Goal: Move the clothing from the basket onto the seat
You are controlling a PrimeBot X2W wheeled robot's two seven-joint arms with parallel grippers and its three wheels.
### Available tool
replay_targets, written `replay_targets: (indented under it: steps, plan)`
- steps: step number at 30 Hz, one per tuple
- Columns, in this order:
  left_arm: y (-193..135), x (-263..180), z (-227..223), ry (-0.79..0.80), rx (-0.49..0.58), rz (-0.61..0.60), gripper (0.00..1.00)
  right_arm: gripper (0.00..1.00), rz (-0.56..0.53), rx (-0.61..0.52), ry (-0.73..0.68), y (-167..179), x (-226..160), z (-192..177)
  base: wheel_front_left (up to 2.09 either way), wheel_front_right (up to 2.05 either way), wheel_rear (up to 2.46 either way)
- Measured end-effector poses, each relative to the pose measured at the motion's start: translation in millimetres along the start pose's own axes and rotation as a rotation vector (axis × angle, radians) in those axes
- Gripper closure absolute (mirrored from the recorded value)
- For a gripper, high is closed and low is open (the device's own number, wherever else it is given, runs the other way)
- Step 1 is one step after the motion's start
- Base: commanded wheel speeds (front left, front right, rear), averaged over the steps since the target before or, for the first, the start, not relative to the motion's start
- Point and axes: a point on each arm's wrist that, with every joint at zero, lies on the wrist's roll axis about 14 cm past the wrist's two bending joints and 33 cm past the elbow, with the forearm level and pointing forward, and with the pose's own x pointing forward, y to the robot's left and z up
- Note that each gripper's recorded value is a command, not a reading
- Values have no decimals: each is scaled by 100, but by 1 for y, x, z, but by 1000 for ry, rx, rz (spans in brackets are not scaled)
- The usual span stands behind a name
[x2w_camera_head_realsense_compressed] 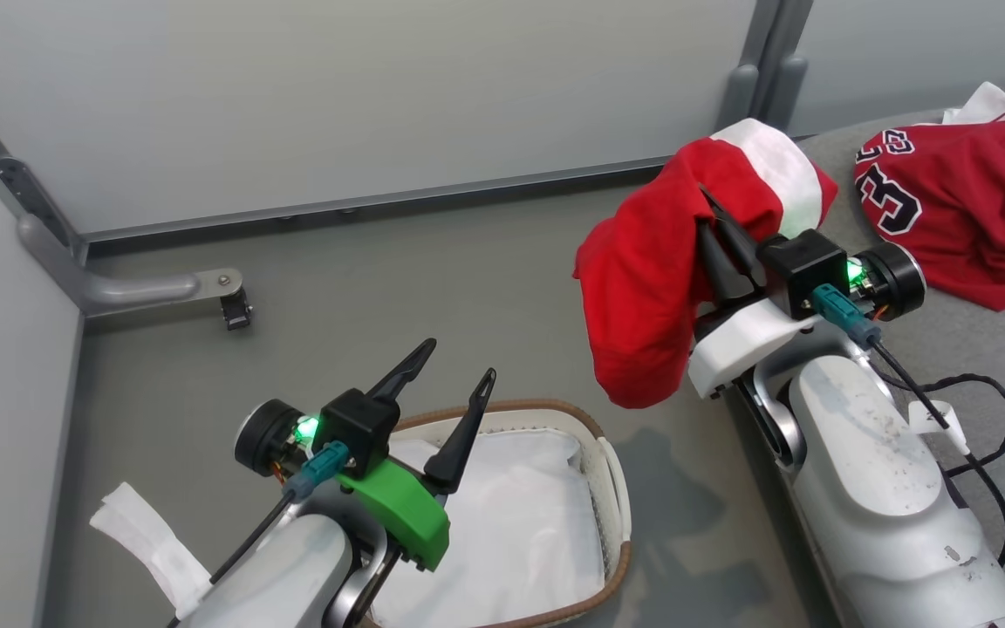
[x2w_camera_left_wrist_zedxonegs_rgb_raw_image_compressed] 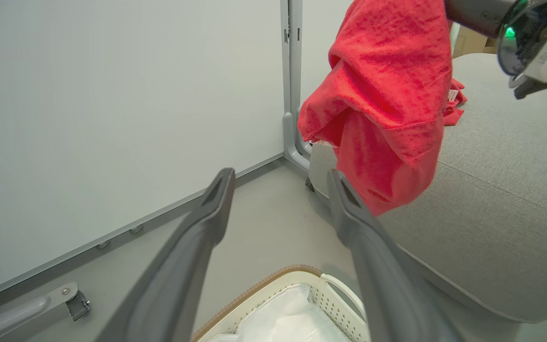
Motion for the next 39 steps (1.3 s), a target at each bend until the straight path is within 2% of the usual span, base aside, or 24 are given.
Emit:
replay_targets:
  steps: [5, 19, 30, 35, 39]
  plan:
    - [-15, 9, -8, 3, -34, -38, 0, 100, -66, -12, 3, -24, -8, -1, 0, 0, 0]
    - [-60, 51, -18, 0, -35, -223, 0, 100, -276, -89, 38, -101, -47, -6, 0, 0, 0]
    - [-94, 90, -45, 29, -73, -383, 0, 100, -430, -115, 151, -153, -87, -39, 0, 0, 0]
    - [-105, 99, -60, 46, -102, -432, 0, 100, -460, -125, 184, -168, -87, -51, 0, 0, 0]
    - [-107, 105, -69, 53, -139, -441, 0, 100, -465, -176, 207, -182, -75, -57, 0, 0, 0]
